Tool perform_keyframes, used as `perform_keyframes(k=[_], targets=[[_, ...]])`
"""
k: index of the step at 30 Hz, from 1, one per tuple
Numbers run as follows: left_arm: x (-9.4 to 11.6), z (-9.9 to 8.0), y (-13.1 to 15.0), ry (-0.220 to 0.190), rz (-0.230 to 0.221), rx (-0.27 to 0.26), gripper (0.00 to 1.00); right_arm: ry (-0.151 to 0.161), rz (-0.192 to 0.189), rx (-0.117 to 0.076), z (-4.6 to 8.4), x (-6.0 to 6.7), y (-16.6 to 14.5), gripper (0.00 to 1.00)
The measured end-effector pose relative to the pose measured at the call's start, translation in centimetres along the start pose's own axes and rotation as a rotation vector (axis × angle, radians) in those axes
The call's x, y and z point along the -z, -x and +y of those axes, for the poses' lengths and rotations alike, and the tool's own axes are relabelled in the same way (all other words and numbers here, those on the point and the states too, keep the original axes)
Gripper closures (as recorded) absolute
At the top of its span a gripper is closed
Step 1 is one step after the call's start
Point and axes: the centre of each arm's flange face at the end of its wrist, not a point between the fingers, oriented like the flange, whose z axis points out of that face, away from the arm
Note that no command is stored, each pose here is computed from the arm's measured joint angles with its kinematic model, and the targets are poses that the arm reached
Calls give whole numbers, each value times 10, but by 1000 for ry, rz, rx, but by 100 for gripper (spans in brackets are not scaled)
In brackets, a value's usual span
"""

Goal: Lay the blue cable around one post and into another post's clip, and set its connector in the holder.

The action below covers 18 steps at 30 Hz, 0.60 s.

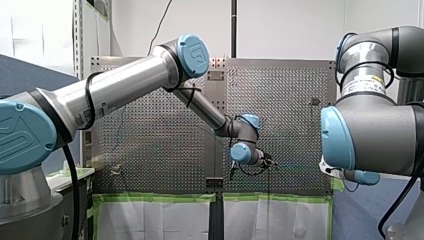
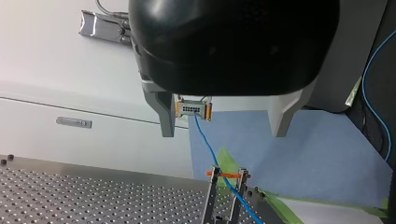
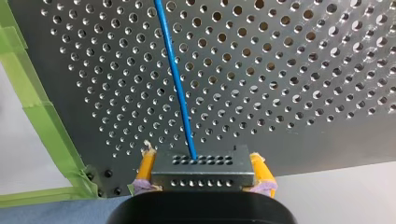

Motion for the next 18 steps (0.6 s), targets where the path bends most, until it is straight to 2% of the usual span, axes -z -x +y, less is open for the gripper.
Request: perform_keyframes(k=[18], targets=[[0, 3, -1, 18, 5, 17, 0, -1, -2, -3, 0, 0, 0, 100]])
